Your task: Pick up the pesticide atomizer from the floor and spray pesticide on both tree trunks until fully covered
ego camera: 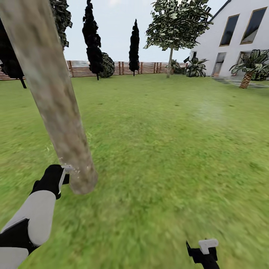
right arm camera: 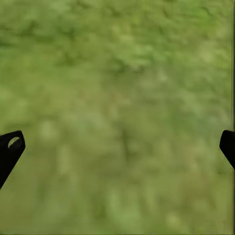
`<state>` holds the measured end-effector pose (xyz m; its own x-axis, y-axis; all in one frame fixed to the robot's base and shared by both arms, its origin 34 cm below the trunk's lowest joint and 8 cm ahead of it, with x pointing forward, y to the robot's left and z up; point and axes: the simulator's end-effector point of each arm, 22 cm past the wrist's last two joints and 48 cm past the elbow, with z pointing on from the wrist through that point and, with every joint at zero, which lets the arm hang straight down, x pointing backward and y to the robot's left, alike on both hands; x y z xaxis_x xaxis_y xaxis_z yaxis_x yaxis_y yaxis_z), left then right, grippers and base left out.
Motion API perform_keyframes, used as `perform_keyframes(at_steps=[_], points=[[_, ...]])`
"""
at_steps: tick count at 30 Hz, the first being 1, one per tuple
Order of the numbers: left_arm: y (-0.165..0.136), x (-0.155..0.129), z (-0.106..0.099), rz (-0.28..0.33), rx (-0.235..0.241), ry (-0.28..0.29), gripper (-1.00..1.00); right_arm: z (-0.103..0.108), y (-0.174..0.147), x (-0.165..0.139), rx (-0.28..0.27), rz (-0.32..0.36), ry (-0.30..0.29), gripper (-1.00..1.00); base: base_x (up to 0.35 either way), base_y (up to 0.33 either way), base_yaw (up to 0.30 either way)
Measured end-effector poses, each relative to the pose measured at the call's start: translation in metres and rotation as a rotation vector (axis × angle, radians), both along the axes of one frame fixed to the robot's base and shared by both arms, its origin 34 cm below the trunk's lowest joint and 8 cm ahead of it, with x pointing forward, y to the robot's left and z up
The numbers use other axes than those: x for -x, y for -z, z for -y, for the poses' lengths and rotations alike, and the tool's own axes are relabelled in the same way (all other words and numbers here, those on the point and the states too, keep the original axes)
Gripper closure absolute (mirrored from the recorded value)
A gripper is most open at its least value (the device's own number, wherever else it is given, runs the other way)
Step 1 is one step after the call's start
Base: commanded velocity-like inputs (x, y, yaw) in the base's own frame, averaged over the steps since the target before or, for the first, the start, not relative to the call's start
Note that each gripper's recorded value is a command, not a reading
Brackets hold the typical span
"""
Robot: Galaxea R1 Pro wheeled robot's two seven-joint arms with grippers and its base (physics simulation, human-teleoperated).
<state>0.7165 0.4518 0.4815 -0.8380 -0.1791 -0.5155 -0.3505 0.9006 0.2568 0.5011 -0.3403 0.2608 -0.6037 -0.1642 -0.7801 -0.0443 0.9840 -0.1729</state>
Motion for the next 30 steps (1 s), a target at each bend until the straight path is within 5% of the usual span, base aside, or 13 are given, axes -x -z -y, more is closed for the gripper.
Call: perform_keyframes(at_steps=[16,26,30], points=[[-0.005,-0.003,-0.002,0.010,-0.006,-0.003,1.00,0.000,0.000,0.000,0.000,-0.001,0.000,-1.00,0.099,-0.228,0.002],[-0.012,0.002,-0.018,0.014,-0.025,-0.025,1.00,-0.001,0.000,0.000,-0.002,-0.001,0.000,-1.00,0.146,-0.190,0.244],[-0.033,-0.006,-0.025,0.067,-0.044,-0.039,1.00,-0.001,0.001,0.000,-0.002,-0.001,0.000,-1.00,0.012,-0.007,0.231]])
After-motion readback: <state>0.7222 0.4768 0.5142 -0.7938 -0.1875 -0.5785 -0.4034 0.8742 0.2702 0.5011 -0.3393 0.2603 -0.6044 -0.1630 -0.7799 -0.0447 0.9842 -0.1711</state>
